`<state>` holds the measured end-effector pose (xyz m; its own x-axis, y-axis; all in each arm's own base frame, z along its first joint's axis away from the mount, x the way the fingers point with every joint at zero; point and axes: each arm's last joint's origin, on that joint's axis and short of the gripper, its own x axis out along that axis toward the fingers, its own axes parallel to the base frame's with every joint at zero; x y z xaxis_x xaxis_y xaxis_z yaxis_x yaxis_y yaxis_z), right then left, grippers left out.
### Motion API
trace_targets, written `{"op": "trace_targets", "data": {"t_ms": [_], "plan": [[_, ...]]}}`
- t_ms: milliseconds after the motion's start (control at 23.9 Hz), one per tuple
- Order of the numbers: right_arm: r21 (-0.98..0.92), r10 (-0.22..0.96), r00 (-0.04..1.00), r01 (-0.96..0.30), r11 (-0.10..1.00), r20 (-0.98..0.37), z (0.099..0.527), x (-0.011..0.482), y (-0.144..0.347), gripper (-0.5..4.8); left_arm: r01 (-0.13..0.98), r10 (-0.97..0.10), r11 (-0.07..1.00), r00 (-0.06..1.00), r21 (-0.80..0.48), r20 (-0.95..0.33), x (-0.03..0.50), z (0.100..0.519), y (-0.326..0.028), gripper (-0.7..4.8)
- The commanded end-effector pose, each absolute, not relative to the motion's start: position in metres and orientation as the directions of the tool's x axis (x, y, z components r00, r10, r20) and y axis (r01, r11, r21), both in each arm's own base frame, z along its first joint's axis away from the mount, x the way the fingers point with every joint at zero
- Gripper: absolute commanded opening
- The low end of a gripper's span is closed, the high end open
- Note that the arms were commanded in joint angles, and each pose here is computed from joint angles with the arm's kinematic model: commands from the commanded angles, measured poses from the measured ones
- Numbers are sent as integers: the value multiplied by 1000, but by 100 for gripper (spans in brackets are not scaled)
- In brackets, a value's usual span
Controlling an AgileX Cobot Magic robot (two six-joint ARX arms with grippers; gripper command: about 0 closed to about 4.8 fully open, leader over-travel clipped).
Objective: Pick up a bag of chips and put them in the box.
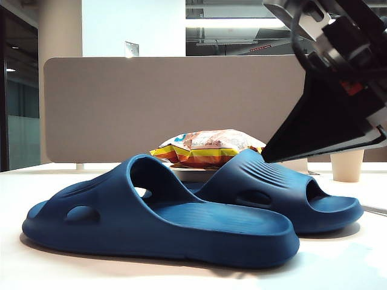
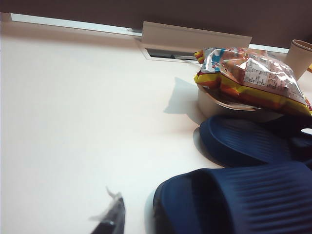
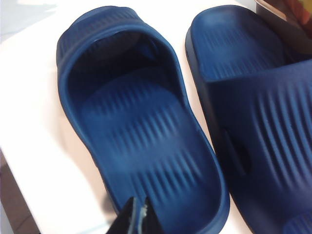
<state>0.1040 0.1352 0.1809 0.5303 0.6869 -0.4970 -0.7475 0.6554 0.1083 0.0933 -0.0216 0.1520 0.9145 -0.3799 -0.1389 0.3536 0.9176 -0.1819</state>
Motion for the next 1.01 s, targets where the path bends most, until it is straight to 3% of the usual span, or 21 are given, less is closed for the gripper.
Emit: {"op": "trace_targets", "data": {"t_ms": [42, 1005], "plan": [[107, 690, 537, -747, 656, -486, 183, 104, 136, 22, 351, -380, 917, 913, -187, -148, 93, 151, -21, 75], [134, 605, 645, -625, 769, -467, 195, 111, 95, 22, 351, -380, 917, 913, -187, -148, 93, 151, -21, 75]]}}
